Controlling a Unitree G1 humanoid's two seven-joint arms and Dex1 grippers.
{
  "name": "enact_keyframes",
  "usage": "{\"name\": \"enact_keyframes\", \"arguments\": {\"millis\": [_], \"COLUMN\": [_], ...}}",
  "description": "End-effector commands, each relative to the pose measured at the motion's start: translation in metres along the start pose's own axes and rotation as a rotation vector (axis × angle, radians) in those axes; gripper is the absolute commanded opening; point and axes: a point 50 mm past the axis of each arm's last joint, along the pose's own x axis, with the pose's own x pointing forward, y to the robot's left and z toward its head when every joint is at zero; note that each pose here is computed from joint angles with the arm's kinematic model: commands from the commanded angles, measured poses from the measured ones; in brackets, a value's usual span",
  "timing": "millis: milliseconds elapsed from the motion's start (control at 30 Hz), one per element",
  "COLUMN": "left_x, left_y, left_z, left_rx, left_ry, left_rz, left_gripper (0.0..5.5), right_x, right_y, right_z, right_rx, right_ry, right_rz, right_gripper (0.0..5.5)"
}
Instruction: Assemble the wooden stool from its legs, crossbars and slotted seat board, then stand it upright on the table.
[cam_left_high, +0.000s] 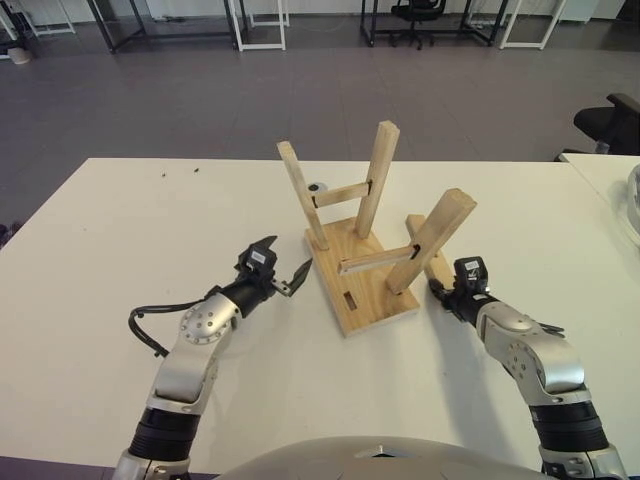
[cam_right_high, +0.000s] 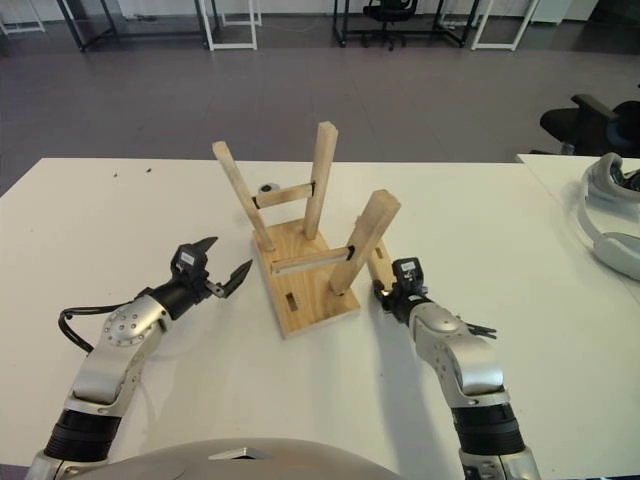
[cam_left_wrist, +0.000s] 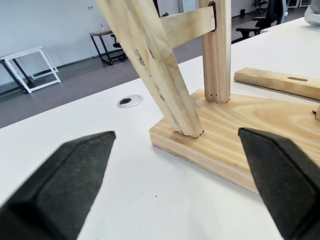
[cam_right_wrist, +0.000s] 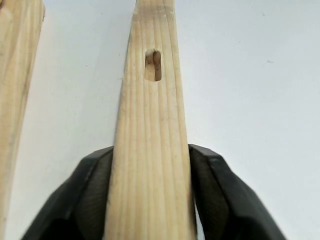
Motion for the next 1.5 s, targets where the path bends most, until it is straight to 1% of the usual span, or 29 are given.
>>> {"name": "enact_keyframes", "arguments": {"millis": [33,67,100,133,200,233,267,300,367,433,500,567,633,700,733,867,1033,1200,1333,1367,1433,1500], "left_x": [0.002,0.002,0.002,0.002,0.002,0.004,0.007,0.011,0.023,0.038,0.045,0.047,0.043,0.036,0.033,0.032,0.038,0.040,0.043,0.043,0.042,0.037], "left_y": [0.005,0.008,0.010,0.014,0.020,0.023,0.024,0.026,0.030,0.033,0.030,0.027,0.025,0.023,0.022,0.024,0.022,0.019,0.016,0.017,0.020,0.030], "left_z": [0.007,0.010,0.019,0.037,0.092,0.120,0.141,0.155,0.182,0.210,0.230,0.242,0.250,0.253,0.253,0.246,0.238,0.233,0.227,0.226,0.224,0.221], "left_rx": [-0.033,-0.049,-0.094,-0.174,-0.374,-0.458,-0.516,-0.558,-0.655,-0.763,-0.825,-0.861,-0.889,-0.881,-0.879,-0.887,-0.892,-0.901,-0.910,-0.911,-0.917,-0.896], "left_ry": [-0.039,-0.054,-0.096,-0.182,-0.432,-0.550,-0.622,-0.663,-0.720,-0.756,-0.774,-0.788,-0.818,-0.836,-0.837,-0.824,-0.787,-0.767,-0.739,-0.735,-0.743,-0.759], "left_rz": [0.030,0.036,0.027,0.002,-0.077,-0.127,-0.166,-0.198,-0.269,-0.361,-0.442,-0.497,-0.532,-0.560,-0.566,-0.530,-0.500,-0.490,-0.467,-0.454,-0.428,-0.362], "left_gripper": [4.54,4.54,4.54,4.54,4.54,4.54,4.54,4.54,4.54,4.54,4.54,4.54,4.28,3.85,3.60,2.94,2.20,1.17,1.12,1.12,1.03,1.03], "right_x": [0.002,0.002,0.001,-0.003,-0.017,-0.028,-0.036,-0.043,-0.061,-0.083,-0.098,-0.105,-0.104,-0.101,-0.101,-0.098,-0.098,-0.098,-0.097,-0.096,-0.097,-0.098], "right_y": [-0.010,-0.013,-0.021,-0.035,-0.065,-0.071,-0.070,-0.066,-0.043,-0.006,0.023,0.041,0.051,0.052,0.051,0.052,0.053,0.055,0.053,0.053,0.053,0.052], "right_z": [-0.014,-0.010,0.001,0.022,0.075,0.102,0.123,0.139,0.173,0.204,0.218,0.220,0.216,0.213,0.212,0.208,0.203,0.203,0.203,0.203,0.205,0.208], "right_rx": [0.005,0.010,-0.006,-0.041,-0.157,-0.232,-0.302,-0.360,-0.498,-0.654,-0.735,-0.766,-0.804,-0.815,-0.814,-0.813,-0.830,-0.842,-0.867,-0.870,-0.891,-0.898], "right_ry": [0.060,0.028,-0.047,-0.158,-0.404,-0.522,-0.613,-0.685,-0.861,-1.054,-1.166,-1.204,-1.191,-1.168,-1.162,-1.152,-1.152,-1.166,-1.168,-1.163,-1.174,-1.192], "right_rz": [-0.023,-0.031,-0.044,-0.076,-0.140,-0.137,-0.121,-0.093,0.004,0.150,0.282,0.379,0.432,0.445,0.447,0.457,0.461,0.442,0.405,0.408,0.385,0.357], "right_gripper": [2.08,2.08,2.08,2.08,2.08,2.08,2.08,2.08,2.08,2.08,2.08,2.08,2.08,2.08,2.08,2.08,2.08,2.08,2.08,2.45,2.80,3.13]}}
